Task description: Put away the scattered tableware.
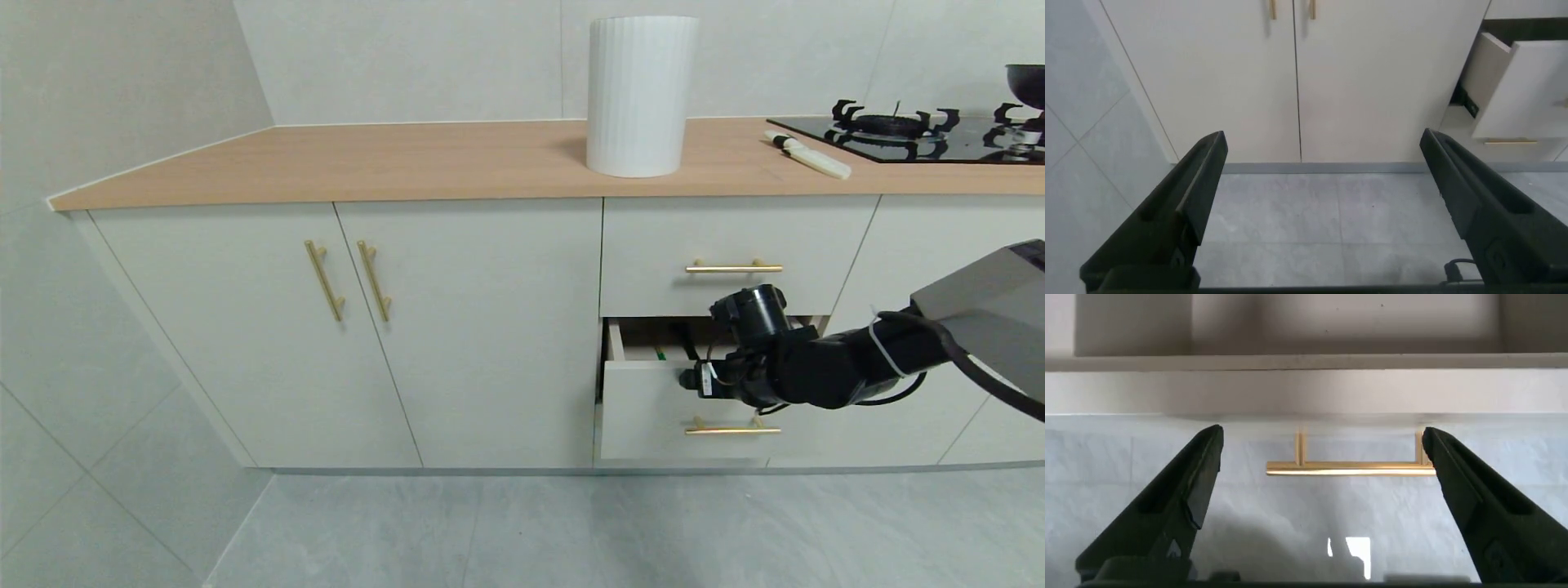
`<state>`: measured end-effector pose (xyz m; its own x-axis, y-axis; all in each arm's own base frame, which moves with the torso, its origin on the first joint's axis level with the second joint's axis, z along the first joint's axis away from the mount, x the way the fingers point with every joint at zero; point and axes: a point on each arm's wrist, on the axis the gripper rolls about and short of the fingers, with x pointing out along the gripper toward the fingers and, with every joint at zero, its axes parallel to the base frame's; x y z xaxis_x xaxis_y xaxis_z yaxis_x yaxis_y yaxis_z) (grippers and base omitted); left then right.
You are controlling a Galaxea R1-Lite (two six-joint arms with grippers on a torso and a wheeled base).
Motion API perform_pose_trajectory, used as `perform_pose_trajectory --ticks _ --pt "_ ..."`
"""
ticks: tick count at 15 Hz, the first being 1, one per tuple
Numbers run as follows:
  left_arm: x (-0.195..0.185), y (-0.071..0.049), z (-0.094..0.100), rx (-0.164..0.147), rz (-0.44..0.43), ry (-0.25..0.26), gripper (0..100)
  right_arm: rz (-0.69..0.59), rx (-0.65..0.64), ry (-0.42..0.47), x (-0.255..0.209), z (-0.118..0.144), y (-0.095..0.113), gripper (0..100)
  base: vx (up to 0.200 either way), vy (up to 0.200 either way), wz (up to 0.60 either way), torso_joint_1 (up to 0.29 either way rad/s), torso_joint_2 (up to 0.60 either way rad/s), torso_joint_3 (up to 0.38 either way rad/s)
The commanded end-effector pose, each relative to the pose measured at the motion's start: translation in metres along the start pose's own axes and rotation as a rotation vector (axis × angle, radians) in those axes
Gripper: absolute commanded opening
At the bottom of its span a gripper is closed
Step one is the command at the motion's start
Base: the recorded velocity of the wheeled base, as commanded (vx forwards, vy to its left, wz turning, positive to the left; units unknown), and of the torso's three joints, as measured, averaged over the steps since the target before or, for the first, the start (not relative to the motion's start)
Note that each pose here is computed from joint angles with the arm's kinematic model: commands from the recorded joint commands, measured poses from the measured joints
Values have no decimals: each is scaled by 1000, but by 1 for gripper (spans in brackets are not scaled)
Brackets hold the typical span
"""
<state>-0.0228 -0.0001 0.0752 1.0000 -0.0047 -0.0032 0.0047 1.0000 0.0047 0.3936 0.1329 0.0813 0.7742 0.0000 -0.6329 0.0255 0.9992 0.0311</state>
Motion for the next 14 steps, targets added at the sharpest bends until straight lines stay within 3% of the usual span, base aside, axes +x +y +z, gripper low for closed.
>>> perform_pose_trajectory --ticks 1,4,14 --pt "0 0 0 0 0 1 100 -16 18 -15 11 0 -7 100 0 0 0 0 0 0" --pt "0 0 0 0 0 1 100 -44 43 -21 22 0 -21 100 0 0 0 0 0 0" --pt "0 0 0 0 0 1 100 -68 95 -223 72 -6 -49 100 0 0 0 0 0 0"
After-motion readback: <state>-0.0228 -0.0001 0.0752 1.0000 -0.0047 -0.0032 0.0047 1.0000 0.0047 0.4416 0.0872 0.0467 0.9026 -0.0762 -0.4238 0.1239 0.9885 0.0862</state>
